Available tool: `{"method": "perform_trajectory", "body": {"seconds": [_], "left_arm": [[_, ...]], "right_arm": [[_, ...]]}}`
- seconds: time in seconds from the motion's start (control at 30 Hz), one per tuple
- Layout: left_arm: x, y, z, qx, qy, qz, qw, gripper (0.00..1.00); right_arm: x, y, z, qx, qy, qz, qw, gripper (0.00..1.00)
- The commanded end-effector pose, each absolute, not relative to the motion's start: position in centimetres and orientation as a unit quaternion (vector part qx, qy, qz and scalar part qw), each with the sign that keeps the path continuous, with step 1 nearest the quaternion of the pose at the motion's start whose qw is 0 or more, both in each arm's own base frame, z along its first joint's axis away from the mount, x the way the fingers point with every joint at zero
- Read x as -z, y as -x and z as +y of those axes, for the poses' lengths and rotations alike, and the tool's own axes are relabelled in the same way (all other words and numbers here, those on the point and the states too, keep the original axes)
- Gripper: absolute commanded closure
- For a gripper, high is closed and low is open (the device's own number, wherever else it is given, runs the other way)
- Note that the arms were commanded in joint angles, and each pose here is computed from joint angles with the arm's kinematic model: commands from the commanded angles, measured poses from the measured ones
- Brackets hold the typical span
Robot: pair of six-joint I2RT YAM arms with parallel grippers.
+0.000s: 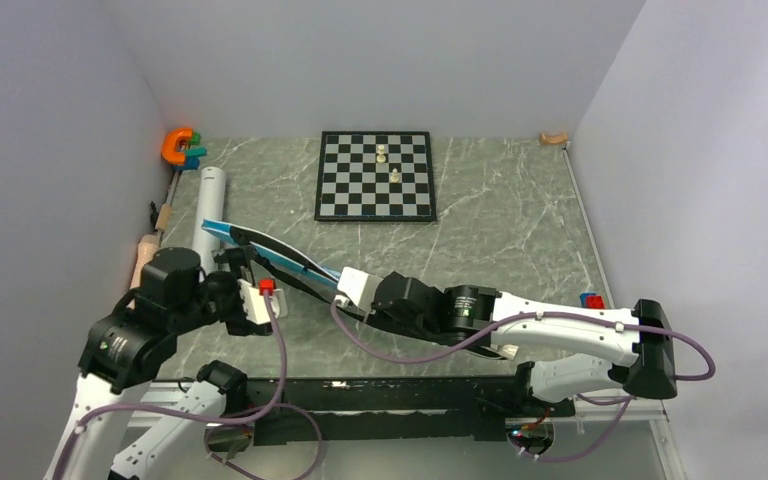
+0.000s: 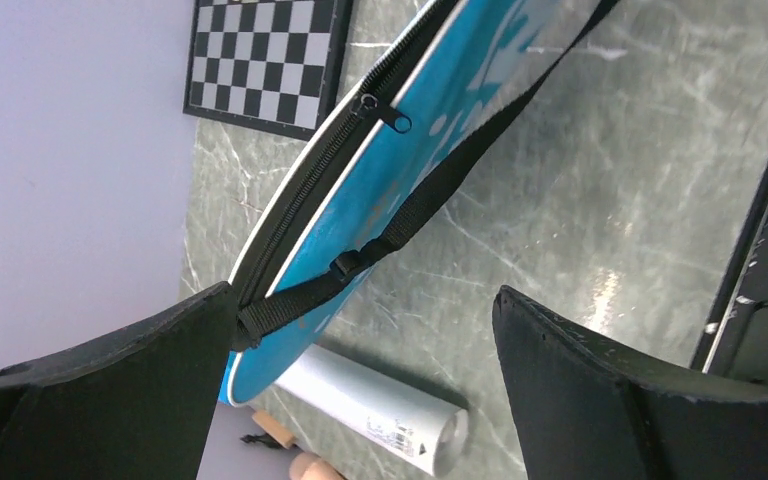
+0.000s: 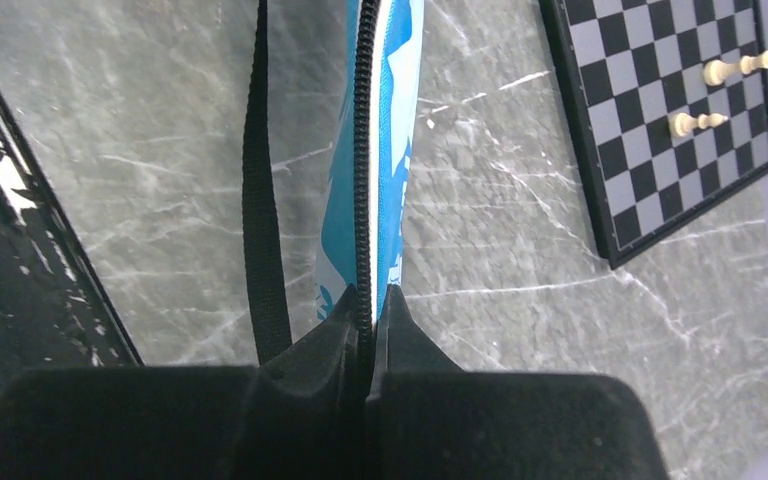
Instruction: Pack up the badminton gear
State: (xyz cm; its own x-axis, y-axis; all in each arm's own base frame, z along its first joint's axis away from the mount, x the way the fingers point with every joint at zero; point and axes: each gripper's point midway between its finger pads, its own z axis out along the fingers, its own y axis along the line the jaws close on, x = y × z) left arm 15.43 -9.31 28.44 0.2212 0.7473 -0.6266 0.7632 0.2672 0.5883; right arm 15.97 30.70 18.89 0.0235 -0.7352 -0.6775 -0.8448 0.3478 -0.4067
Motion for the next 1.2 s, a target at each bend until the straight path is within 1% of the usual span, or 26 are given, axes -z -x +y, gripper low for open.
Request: {"method": "perform_trajectory", "body": {"seconds": [0.0, 0.13, 0.2, 0.3, 0.37, 0.43, 0.5, 0.63, 0.73, 0.8, 0.9, 0.97, 1.07, 1.17], "left_arm": [[-27.8, -18.1, -10.4, -0.04, -0.673, 0.546, 0.498, 0.01], [-28.0, -19.1, -11.9, -0.041, -0.704, 0.499, 0.504, 0.01], [-27.2, -19.1, -12.6, -0.035, -0.736, 0.465, 0.491, 0.11], [-26.1, -19.0, -13.4, -0.016, -0.766, 0.438, 0.47, 0.12], [-25.7, -18.3, -13.8, 0.013, -0.785, 0.426, 0.449, 0.12], [-25.0, -17.4, -13.9, 0.049, -0.805, 0.42, 0.417, 0.13], [-24.3, -17.1, -13.8, 0.065, -0.817, 0.419, 0.391, 0.11], [-24.1, -19.1, -14.1, 0.048, -0.811, 0.424, 0.399, 0.1], [-23.0, -19.5, -14.0, 0.058, -0.812, 0.441, 0.379, 0.12], [-22.2, -20.1, -13.9, 0.062, -0.807, 0.459, 0.366, 0.17], [-21.5, -20.7, -13.6, 0.059, -0.802, 0.475, 0.356, 0.29], [-21.2, -20.8, -13.5, 0.057, -0.798, 0.483, 0.357, 0.39], [-20.3, -20.6, -13.1, 0.058, -0.796, 0.491, 0.349, 0.51], [-20.1, -20.5, -13.1, 0.067, -0.789, 0.506, 0.344, 0.71]], "right_arm": [[-22.6, -16.9, 31.2, -0.054, 0.541, 0.666, 0.512, 1.0], [-21.6, -16.2, 30.6, -0.033, 0.55, 0.661, 0.509, 1.0], [-21.6, -16.0, 30.4, -0.027, 0.551, 0.657, 0.513, 1.0], [-21.9, -15.7, 30.0, -0.02, 0.55, 0.652, 0.522, 1.0], [-22.0, -15.7, 29.7, -0.014, 0.55, 0.65, 0.524, 1.0], [-22.1, -15.7, 29.4, -0.011, 0.549, 0.649, 0.527, 1.0], [-22.2, -15.8, 29.2, -0.009, 0.549, 0.647, 0.53, 1.0], [-22.1, -15.8, 28.8, 0.001, 0.553, 0.641, 0.531, 1.0], [-22.2, -15.9, 28.7, 0.002, 0.55, 0.64, 0.537, 1.0], [-22.4, -16.1, 28.6, 0.006, 0.544, 0.64, 0.543, 1.0], [-22.5, -16.4, 28.3, 0.01, 0.532, 0.643, 0.551, 1.0], [-22.5, -16.3, 28.2, 0.003, 0.525, 0.645, 0.556, 1.0], [-23.0, -16.3, 28.2, -0.01, 0.512, 0.644, 0.568, 1.0], [-23.4, -16.3, 28.2, -0.02, 0.501, 0.646, 0.575, 1.0]]}}
